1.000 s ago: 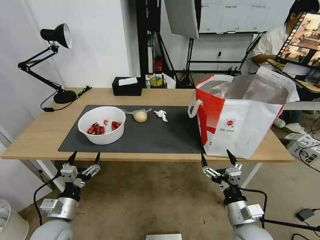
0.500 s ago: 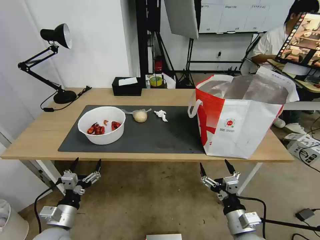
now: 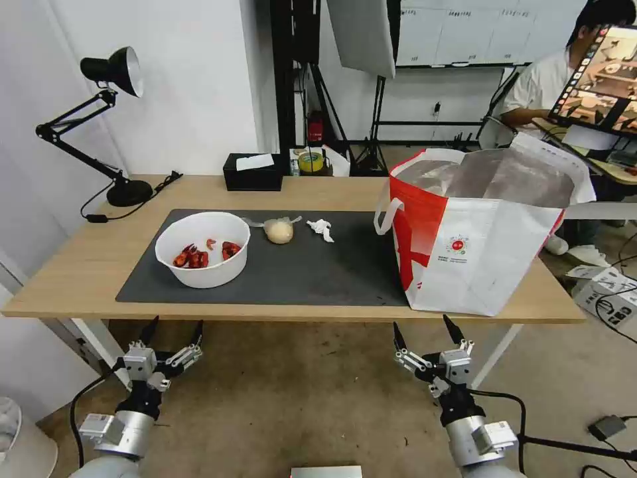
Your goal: Pick up the trash from the table and place it into the takeout bag.
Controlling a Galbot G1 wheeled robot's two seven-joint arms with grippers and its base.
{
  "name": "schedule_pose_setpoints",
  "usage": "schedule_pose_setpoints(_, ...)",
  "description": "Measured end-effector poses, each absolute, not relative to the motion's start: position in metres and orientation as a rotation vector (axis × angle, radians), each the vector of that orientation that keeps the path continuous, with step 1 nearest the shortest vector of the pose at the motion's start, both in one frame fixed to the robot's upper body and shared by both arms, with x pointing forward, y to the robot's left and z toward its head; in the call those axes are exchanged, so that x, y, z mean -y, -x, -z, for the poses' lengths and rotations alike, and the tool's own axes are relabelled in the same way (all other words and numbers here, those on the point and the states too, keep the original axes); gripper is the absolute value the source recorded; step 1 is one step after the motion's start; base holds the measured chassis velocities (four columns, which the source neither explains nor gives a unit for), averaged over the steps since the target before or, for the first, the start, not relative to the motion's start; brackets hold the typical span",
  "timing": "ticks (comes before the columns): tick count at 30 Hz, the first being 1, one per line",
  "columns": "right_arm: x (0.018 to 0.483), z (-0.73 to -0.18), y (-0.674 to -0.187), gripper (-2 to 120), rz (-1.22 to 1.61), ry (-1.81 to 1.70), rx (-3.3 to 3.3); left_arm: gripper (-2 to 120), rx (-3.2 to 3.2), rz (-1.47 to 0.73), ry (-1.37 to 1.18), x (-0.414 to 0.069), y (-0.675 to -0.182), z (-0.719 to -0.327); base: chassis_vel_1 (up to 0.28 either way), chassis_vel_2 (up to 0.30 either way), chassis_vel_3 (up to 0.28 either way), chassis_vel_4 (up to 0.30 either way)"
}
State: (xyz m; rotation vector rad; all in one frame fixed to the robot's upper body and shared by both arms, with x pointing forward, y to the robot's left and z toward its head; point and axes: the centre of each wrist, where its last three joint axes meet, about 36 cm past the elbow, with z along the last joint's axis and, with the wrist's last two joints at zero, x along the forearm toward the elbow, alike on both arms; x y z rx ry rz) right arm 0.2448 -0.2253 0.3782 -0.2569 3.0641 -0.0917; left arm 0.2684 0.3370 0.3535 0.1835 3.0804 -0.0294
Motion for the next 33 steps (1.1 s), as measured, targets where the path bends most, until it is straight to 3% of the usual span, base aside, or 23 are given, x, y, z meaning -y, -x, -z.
schedule_pose_setpoints(14,0.208,-0.385,-0.251,100,-0.031,0.406,-3.021,100,-3.062,0.018,-0.209,-0.341,-0.272,-0.353,0.000,0.000,0.000,0.000)
schedule_pose_setpoints(25,0.195,-0.419,-0.326,100,-0.049,0.731,-2.948,100,-3.048,0.041,-0.240,-0.332,-0.274,-0.366,0.000,0.000,0.000,0.000)
schedule_pose_setpoints(33,0.146,-0.430,-0.394,100,-0.011,0.760,-2.981,100,-3.082,0.013,-0.231,-0.336,-0.260,-0.363,0.000,0.000,0.000,0.000)
